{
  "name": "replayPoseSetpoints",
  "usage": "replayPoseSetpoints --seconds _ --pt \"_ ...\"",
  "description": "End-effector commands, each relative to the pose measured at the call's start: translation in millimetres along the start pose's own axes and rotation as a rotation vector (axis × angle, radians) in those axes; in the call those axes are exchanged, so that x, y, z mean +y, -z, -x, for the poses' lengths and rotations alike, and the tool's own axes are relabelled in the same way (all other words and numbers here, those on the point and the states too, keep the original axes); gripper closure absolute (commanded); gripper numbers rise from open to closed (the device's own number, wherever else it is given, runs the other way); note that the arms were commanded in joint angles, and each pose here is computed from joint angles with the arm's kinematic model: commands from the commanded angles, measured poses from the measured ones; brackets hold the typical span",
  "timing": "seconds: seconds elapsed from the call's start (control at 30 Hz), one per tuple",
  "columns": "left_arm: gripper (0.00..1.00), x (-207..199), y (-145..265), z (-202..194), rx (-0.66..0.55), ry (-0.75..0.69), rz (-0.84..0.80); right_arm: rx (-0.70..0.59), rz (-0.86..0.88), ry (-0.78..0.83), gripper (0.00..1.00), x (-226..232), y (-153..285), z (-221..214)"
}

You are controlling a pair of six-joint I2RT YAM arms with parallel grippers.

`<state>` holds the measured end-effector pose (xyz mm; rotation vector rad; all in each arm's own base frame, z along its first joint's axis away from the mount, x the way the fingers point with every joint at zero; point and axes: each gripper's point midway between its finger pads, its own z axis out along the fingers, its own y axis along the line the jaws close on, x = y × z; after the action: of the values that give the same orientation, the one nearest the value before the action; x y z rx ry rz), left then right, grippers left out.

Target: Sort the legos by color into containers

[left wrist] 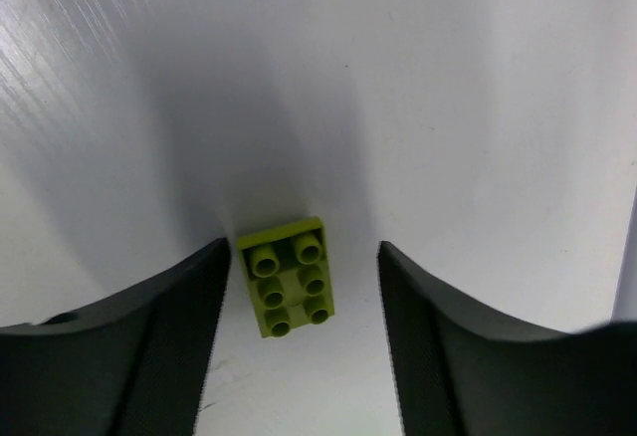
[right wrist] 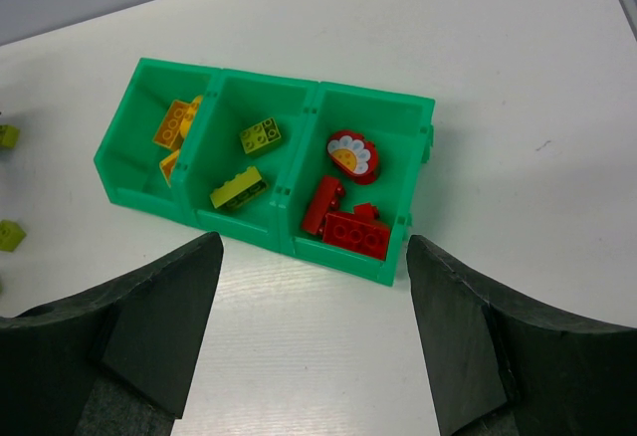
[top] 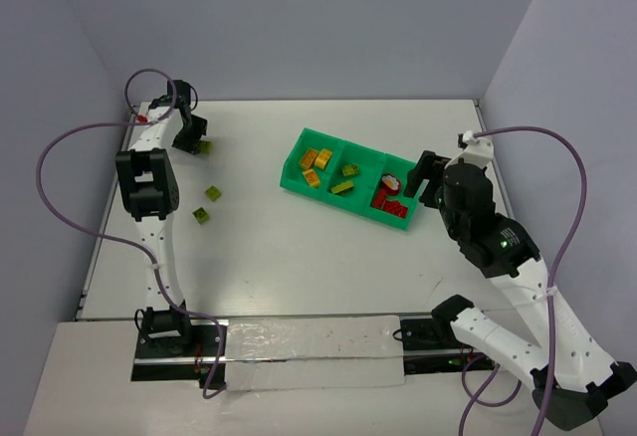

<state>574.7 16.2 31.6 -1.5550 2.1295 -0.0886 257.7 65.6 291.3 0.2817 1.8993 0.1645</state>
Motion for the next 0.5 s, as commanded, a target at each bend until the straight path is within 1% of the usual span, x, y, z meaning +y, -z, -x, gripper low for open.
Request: replayPoseSetpoints --seconds 0.0,0.07,0.3,0.37,0.4,0.47 --pt "0.38 18 -6 -11 0.016 -0.020 0.054 -0.054 0.011 -0.026 0.18 4 1 17" --pt "0.44 22 -4 -12 0.015 -0.033 0.060 -0.053 0.015 -0.029 0.18 5 1 17" --pt "0.60 33 13 -12 0.006 -0.124 0.062 -0.055 0.036 -0.045 0.18 8 4 17" --pt "0.67 31 25 -10 0.005 -0.174 0.036 -0.057 0.043 -0.052 0.18 9 5 18" --pt "0.73 29 34 -6 -0.003 -0.208 0.015 -0.061 0.049 -0.058 0.18 9 7 20" --pt "0.80 17 53 -20 -0.007 -0.282 -0.032 -0.064 0.052 -0.063 0.18 9 8 20"
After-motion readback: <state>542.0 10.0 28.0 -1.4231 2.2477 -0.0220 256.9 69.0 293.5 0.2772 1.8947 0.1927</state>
